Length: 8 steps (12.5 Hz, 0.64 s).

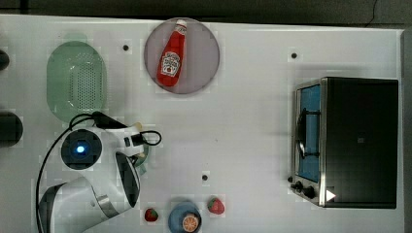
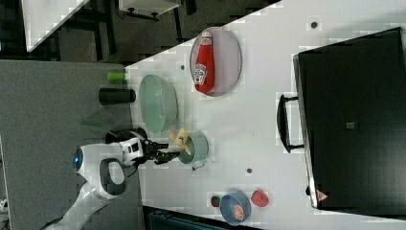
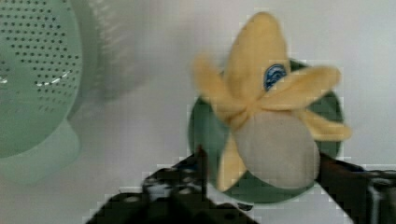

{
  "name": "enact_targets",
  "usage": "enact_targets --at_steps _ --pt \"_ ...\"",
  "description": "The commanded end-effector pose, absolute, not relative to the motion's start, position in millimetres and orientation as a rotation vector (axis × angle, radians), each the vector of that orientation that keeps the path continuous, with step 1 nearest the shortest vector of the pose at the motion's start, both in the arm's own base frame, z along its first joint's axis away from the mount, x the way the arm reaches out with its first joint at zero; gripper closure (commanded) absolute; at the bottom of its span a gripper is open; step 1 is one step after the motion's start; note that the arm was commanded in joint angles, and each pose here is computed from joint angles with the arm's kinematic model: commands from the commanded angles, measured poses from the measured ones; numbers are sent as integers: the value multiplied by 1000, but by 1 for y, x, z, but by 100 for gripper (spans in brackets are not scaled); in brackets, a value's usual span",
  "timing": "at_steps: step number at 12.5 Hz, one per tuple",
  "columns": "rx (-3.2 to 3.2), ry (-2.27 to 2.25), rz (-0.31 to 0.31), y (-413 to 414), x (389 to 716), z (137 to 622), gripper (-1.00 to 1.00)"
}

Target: Pick Banana and place it in mug.

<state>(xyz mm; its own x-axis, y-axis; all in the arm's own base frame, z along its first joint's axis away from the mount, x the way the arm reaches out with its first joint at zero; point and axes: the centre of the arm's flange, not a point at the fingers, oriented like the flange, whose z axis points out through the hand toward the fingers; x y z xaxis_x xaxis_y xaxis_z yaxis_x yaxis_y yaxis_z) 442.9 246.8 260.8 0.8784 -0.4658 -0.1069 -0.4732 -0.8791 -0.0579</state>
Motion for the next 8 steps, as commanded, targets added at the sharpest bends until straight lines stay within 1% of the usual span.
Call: enact_targets --at_steps 1,2,3,4,5,6,8 --pt "-2968 778 92 246 446 283 -100" --pt "-2956 776 53 246 448 295 -100" --pt "-2939 783 -2 244 454 314 -100" --pt "-2926 801 -52 238 459 335 -100" --pt "-2919 834 -89 226 464 359 -100" --pt "-2929 887 -82 209 468 384 -100" --pt "-2950 1007 -1 168 474 438 -100"
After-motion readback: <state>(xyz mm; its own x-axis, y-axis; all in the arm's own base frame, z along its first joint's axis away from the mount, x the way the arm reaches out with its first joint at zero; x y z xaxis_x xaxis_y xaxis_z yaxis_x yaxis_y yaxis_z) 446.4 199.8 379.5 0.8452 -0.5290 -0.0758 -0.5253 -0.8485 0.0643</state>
